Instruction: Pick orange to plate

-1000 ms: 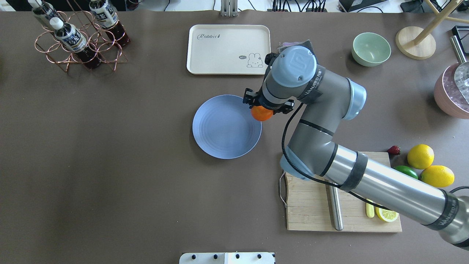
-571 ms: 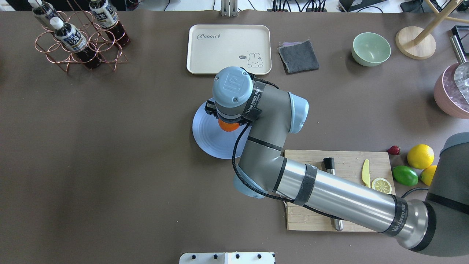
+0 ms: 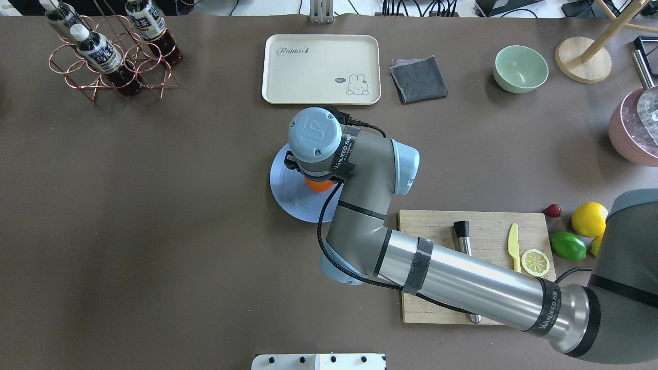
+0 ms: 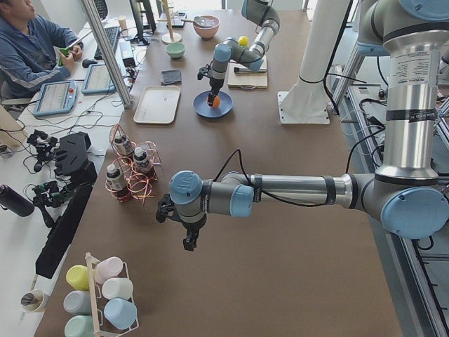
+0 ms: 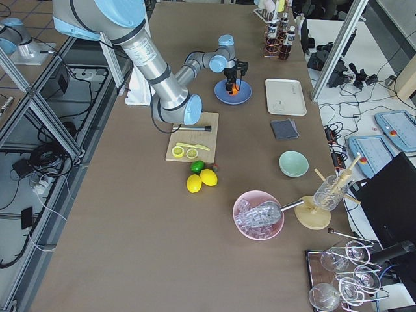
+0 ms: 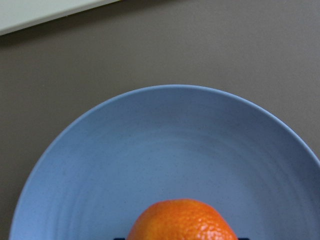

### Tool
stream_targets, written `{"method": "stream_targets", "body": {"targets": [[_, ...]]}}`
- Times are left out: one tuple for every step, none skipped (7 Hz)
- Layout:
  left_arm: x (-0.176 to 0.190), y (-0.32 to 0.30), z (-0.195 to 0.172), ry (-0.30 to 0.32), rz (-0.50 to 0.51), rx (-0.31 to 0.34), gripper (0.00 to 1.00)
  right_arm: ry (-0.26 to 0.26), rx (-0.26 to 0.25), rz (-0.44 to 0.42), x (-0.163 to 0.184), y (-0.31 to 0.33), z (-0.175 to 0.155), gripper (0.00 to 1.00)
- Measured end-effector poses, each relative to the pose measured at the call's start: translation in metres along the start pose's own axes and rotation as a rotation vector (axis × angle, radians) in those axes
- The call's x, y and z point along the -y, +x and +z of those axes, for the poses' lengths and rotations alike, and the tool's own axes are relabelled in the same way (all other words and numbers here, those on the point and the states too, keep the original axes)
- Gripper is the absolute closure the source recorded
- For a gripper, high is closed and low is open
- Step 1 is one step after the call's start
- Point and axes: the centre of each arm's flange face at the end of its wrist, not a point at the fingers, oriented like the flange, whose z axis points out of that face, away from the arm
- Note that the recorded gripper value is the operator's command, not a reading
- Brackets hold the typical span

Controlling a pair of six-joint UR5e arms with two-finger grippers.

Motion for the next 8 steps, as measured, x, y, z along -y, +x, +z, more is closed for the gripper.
{"method": "stream_targets", "body": {"targets": [[0.0,0.0,0.0,0.0,0.001,0.0,0.01,-0.001,-0.004,-0.004,-0.001,0.001,0.002,0.01],[0.0,0.0,0.0,-0.001,0.001,0.0,0.01,-0.002,-0.002,-0.016,-0.001,0.001,0.002,0.0],[0.0,-0.001,0.001,-0.002,-0.001,0.0,0.01,0.001,0.003,-0.033,0.003,0.001,-0.002,0.0],[-0.001,-0.002,0.002,-0.004,-0.004,0.001,0.01,0.007,0.011,-0.04,0.02,0.004,-0.01,0.0],[-0.002,-0.003,0.003,-0.006,-0.007,0.001,0.01,0.001,0.018,-0.051,0.054,0.014,-0.023,0.0],[-0.003,-0.005,0.004,-0.009,-0.01,0.001,0.01,-0.015,0.026,-0.07,0.101,0.037,-0.038,0.0],[-0.004,-0.007,0.006,-0.014,-0.015,0.003,0.01,-0.031,0.03,-0.113,0.153,0.077,-0.051,0.0],[-0.006,-0.01,0.008,-0.02,-0.021,0.005,0.01,-0.052,0.028,-0.17,0.205,0.135,-0.065,0.0]]}}
